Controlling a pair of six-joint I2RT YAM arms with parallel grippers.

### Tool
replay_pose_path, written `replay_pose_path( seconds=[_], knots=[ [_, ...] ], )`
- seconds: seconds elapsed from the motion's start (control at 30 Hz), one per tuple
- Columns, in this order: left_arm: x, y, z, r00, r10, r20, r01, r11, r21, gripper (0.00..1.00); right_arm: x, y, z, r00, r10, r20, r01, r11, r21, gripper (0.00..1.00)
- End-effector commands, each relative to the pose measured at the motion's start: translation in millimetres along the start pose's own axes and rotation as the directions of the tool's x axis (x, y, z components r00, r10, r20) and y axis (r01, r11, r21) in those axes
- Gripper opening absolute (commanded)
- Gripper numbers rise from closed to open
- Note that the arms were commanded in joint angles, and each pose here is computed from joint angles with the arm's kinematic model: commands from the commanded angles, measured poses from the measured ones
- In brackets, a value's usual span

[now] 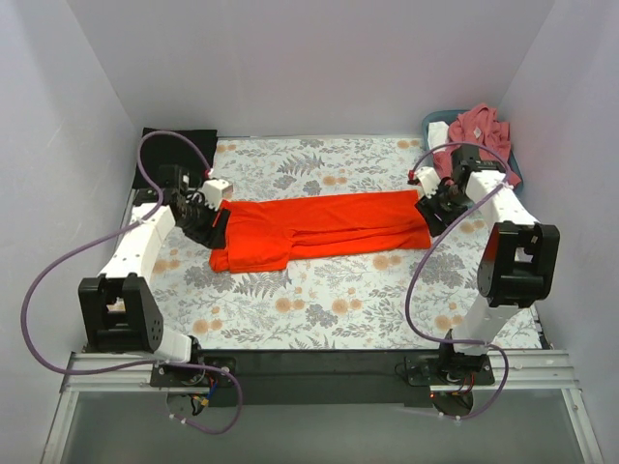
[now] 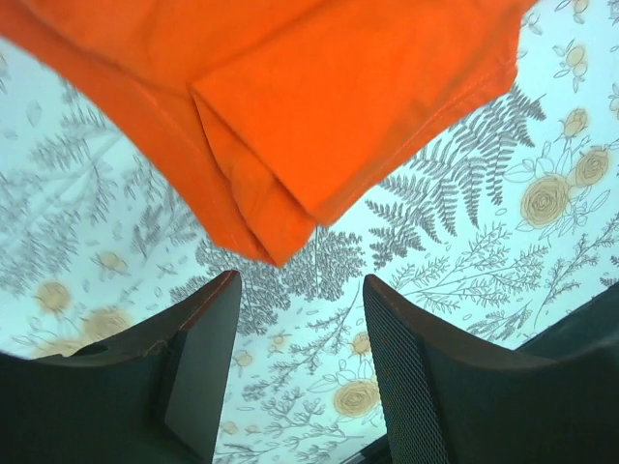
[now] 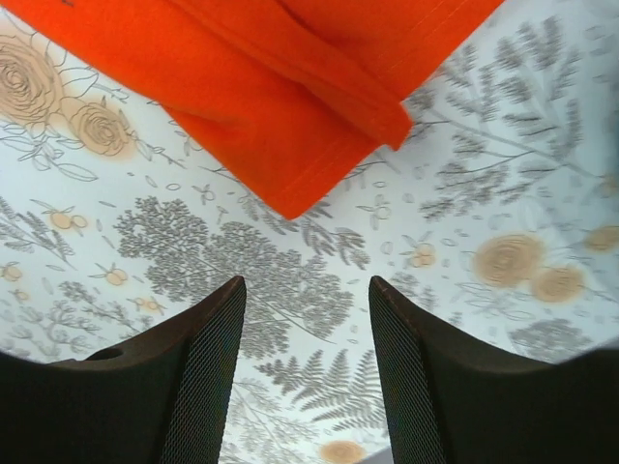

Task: Fold and stack the t-shirts
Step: Fold the tshirt

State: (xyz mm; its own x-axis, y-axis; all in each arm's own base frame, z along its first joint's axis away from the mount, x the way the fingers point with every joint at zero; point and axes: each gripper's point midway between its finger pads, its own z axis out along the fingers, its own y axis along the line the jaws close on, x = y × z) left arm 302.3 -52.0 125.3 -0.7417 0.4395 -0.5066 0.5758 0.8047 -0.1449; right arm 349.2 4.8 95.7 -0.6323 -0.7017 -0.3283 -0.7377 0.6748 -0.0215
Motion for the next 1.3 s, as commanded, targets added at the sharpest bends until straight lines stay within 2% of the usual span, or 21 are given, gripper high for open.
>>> replay_pose_path(
  seconds=[0.0, 0.23, 0.53, 0.63, 0.7, 0.73, 0.77, 0.8, 0.83, 0.87, 1.0, 1.27],
  knots=[
    [35, 0, 5, 0.995, -0.098, -0.037, 0.099, 0.995, 0.032, 0.53, 21, 33, 21, 0.988, 0.148, -0.032, -0.151, 0.973, -0.173, 0.60],
    [60, -1, 26, 0.985, -0.135, -0.104, 0.145, 0.986, 0.086, 0.53, 23, 30, 41, 0.968, 0.245, -0.057, -0.252, 0.939, -0.236, 0.58],
    [70, 4, 52, 0.979, -0.155, -0.129, 0.170, 0.979, 0.113, 0.53, 23, 26, 61, 0.960, 0.270, -0.080, -0.282, 0.922, -0.264, 0.56],
    [66, 6, 55, 0.982, -0.147, -0.120, 0.162, 0.979, 0.126, 0.53, 21, 24, 63, 0.958, 0.276, -0.081, -0.288, 0.920, -0.265, 0.49],
    [64, 7, 58, 0.982, -0.142, -0.124, 0.159, 0.977, 0.143, 0.52, 21, 23, 64, 0.958, 0.277, -0.080, -0.288, 0.921, -0.262, 0.38],
    [63, 7, 59, 0.982, -0.140, -0.125, 0.158, 0.976, 0.150, 0.48, 21, 22, 63, 0.958, 0.274, -0.078, -0.285, 0.923, -0.259, 0.34],
    [65, 7, 61, 0.981, -0.140, -0.137, 0.162, 0.974, 0.159, 0.44, 21, 20, 63, 0.959, 0.273, -0.076, -0.283, 0.925, -0.254, 0.24],
    [65, 9, 62, 0.980, -0.137, -0.141, 0.159, 0.975, 0.155, 0.40, 22, 20, 64, 0.960, 0.269, -0.081, -0.281, 0.927, -0.250, 0.18],
    [66, 11, 62, 0.980, -0.134, -0.145, 0.156, 0.976, 0.149, 0.35, 22, 19, 63, 0.960, 0.270, -0.081, -0.281, 0.928, -0.245, 0.14],
    [67, 11, 63, 0.980, -0.131, -0.152, 0.154, 0.977, 0.148, 0.25, 22, 19, 63, 0.960, 0.268, -0.084, -0.280, 0.928, -0.244, 0.03],
    [69, 19, 59, 0.975, -0.147, -0.165, 0.168, 0.977, 0.127, 0.00, 27, 15, 61, 0.963, 0.250, -0.099, -0.266, 0.940, -0.215, 0.01],
    [73, 37, 40, 0.974, -0.126, -0.188, 0.142, 0.987, 0.074, 0.00, 42, 2, 48, 0.975, 0.169, -0.145, -0.187, 0.974, -0.125, 0.01]
  ],
)
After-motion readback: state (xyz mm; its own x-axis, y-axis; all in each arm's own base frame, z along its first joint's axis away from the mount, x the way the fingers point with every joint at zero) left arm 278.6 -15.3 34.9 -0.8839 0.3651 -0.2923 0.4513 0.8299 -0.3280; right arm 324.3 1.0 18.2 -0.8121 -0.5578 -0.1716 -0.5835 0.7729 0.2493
